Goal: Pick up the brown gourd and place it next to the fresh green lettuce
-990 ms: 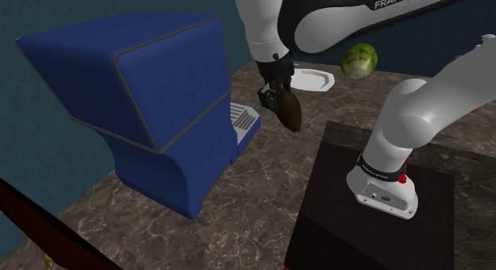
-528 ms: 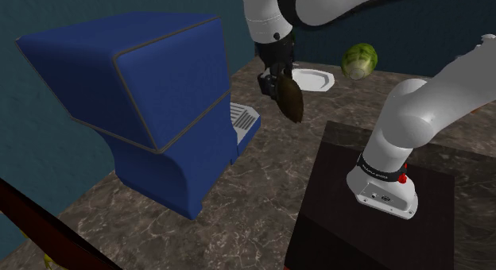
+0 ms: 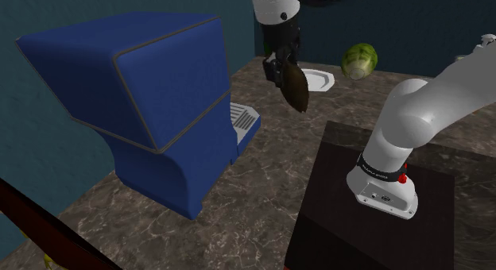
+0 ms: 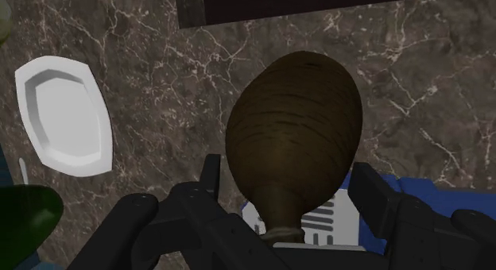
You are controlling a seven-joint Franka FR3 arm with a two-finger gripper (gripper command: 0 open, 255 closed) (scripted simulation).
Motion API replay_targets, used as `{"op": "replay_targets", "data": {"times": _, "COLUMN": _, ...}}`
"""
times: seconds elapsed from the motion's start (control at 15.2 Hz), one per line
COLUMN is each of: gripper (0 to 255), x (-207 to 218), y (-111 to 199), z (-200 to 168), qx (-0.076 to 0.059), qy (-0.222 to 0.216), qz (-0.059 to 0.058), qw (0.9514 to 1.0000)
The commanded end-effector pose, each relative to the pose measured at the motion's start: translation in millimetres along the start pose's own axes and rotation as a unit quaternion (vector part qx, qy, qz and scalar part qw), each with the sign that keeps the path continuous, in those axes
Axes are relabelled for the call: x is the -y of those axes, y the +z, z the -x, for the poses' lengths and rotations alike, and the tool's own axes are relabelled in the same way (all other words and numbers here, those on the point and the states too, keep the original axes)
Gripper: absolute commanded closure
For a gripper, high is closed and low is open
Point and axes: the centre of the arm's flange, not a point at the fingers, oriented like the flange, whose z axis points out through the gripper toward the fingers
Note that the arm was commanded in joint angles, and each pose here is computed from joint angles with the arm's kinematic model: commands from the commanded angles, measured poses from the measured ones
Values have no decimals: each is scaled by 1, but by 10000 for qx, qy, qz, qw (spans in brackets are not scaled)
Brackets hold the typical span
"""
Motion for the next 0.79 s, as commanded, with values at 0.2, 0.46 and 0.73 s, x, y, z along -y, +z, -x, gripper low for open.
{"op": "replay_targets", "data": {"times": 0.2, "gripper": 255, "x": -56, "y": 19, "z": 24, "qx": 0, "qy": -4, "qz": -2, "qw": 10000}}
{"op": "replay_targets", "data": {"times": 0.46, "gripper": 255, "x": -102, "y": 37, "z": 43, "qx": 0, "qy": -4, "qz": -2, "qw": 10000}}
{"op": "replay_targets", "data": {"times": 0.73, "gripper": 255, "x": -148, "y": 54, "z": 62, "qx": 0, "qy": -4, "qz": -2, "qw": 10000}}
